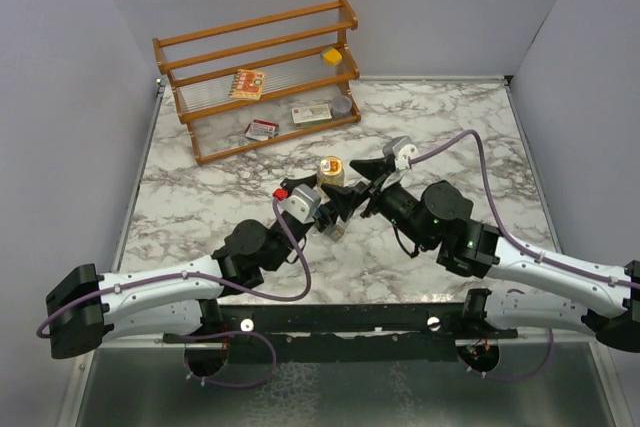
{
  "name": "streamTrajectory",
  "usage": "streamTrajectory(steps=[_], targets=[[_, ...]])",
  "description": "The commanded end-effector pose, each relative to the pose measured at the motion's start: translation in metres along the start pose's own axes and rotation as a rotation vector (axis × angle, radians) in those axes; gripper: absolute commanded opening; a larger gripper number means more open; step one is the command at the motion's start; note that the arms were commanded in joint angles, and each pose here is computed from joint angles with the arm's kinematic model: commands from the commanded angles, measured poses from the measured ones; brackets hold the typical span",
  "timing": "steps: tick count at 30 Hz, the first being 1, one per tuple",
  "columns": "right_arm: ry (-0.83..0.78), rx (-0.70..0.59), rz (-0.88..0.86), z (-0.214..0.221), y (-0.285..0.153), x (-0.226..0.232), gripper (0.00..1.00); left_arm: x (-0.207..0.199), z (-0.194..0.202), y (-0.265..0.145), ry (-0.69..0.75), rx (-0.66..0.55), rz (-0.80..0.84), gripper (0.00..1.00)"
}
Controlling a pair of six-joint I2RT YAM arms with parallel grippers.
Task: Sort the pills into containers
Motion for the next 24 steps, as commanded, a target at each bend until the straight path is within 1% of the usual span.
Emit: streamTrajectory(steps=[1, 8, 9, 11, 13, 16, 19, 21, 24], targets=[[-0.044, 0.081, -0.097, 0.014, -0.021, 0.007, 0.76, -0.001, -0.035, 0.0, -0.077, -0.127, 0.003, 0.0], [-0.025, 0.005, -0.218, -0.026, -0.06, 0.006, 0.75, -0.002, -0.032, -0.007, -0.073, -0.088, 0.027, 0.0], [-0.024, -0.008, -0.231, -0.031, -0.066, 0.005, 0.74, -0.003, -0.032, -0.009, -0.078, -0.079, 0.044, 0.0], [-0.021, -0.049, -0.276, -0.044, -0.078, 0.006, 0.67, -0.012, -0.03, -0.012, -0.088, -0.05, 0.11, 0.0], [-0.023, -0.094, -0.331, -0.054, -0.089, 0.009, 0.65, -0.024, -0.028, -0.018, -0.101, -0.012, 0.207, 0.0], [-0.036, -0.15, -0.428, -0.065, -0.102, 0.017, 0.64, -0.047, -0.027, -0.032, -0.125, 0.062, 0.388, 0.0], [-0.043, -0.198, -0.526, -0.074, -0.113, 0.027, 0.65, -0.074, -0.028, -0.053, -0.16, 0.135, 0.612, 0.0], [-0.041, -0.225, -0.564, -0.079, -0.119, 0.03, 0.66, -0.088, -0.031, -0.068, -0.186, 0.161, 0.748, 0.0], [-0.025, -0.251, -0.609, -0.083, -0.126, 0.034, 0.68, -0.1, -0.04, -0.088, -0.235, 0.174, 0.89, 0.0]])
Point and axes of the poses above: each gripper's point midway between its finger pads, its own y axis out along the fingers, its own x axis along the line the jaws close on, z = x × y, the point moved 4 cm from there along -y, back along the fingers, and after that the axes turned 11 degrees about -y, right-handed, at the moved point
